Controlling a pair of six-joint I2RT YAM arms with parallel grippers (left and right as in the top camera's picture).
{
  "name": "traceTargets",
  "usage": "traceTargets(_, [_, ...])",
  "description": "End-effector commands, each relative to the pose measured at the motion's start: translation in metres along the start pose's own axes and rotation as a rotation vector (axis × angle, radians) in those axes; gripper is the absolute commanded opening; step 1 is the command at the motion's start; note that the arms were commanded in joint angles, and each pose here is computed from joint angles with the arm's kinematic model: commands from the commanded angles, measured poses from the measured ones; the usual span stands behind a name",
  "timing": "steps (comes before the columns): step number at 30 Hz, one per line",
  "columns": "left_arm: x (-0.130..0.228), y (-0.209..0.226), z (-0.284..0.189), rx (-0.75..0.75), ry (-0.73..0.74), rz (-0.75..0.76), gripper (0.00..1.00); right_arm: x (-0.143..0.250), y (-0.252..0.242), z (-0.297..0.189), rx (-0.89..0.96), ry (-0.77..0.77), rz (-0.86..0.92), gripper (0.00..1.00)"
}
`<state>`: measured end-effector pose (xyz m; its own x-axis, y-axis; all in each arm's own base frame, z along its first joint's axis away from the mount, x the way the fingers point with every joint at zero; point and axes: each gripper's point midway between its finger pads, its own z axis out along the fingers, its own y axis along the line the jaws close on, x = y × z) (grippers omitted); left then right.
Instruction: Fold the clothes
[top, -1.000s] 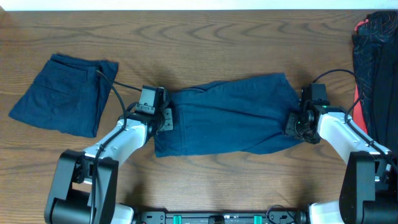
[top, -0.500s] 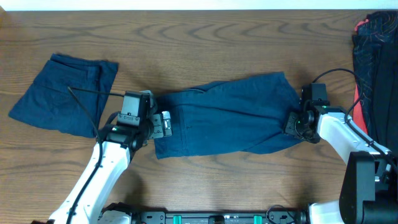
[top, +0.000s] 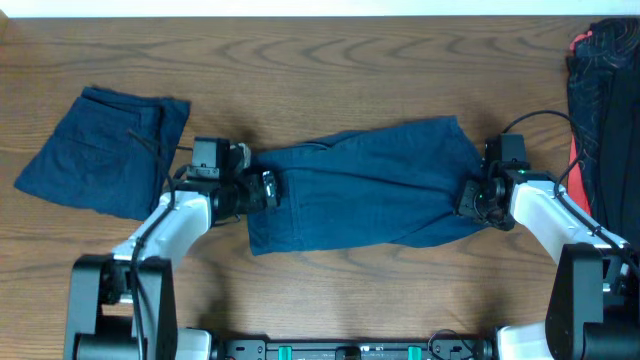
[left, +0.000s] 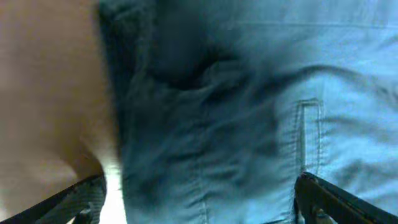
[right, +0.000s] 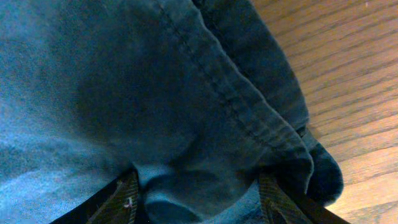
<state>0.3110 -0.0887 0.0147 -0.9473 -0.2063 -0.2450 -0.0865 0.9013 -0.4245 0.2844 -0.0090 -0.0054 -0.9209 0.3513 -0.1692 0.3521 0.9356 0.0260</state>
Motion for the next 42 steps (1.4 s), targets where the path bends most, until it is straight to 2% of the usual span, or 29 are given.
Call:
traceTargets(1, [0.045,-0.016,0.023,0.179,0.200,-0.056,0.94,0.019,-0.009,0.014,0.032,0.065,0.003,0.61])
traceTargets(2, [0.050,-0.020,0.025,0.208,0.225,-0.065,0.89,0.019,-0.009,0.014,0.032,0.065,0.003,0.61])
traceTargets(7, [0.065,-0.021,0.031,0.232,0.297,-0.100,0.49,0.020,-0.009,0.014,0.032,0.066,0.003,0.61])
traceTargets(11, [0.060,-0.019,0.031,0.219,0.274,-0.090,0.30,0.020,-0.009,0.014,0.032,0.066,0.003,0.61])
traceTargets(15, [0.046,-0.012,0.026,0.164,0.216,-0.072,0.06,0.021,-0.009,0.014,0.034,0.071,0.002,0.61])
traceTargets(20, [0.020,-0.004,-0.002,0.092,0.118,-0.070,0.06,0.021,-0.009,0.013,0.035,0.073,0.002,0.61])
traceTargets(25, [0.005,-0.014,-0.033,0.080,0.036,-0.037,0.06,0.001,-0.003,-0.008,0.017,0.031,-0.002,0.65])
traceTargets(28, [0.002,-0.018,-0.046,0.080,0.003,-0.023,0.06,-0.018,0.015,-0.037,-0.062,-0.006,-0.055,0.65])
traceTargets(32, [-0.001,-0.016,-0.065,0.032,-0.048,-0.006,0.06,-0.034,0.055,-0.082,-0.255,-0.047,-0.152,0.65])
traceTargets(37, [-0.007,-0.021,-0.087,0.008,-0.083,0.012,0.06,-0.020,0.113,-0.107,-0.520,-0.022,-0.278,0.58])
traceTargets(42, [-0.026,-0.035,-0.109,0.015,-0.118,0.029,0.06,0.011,0.149,-0.099,-0.556,0.035,-0.410,0.56])
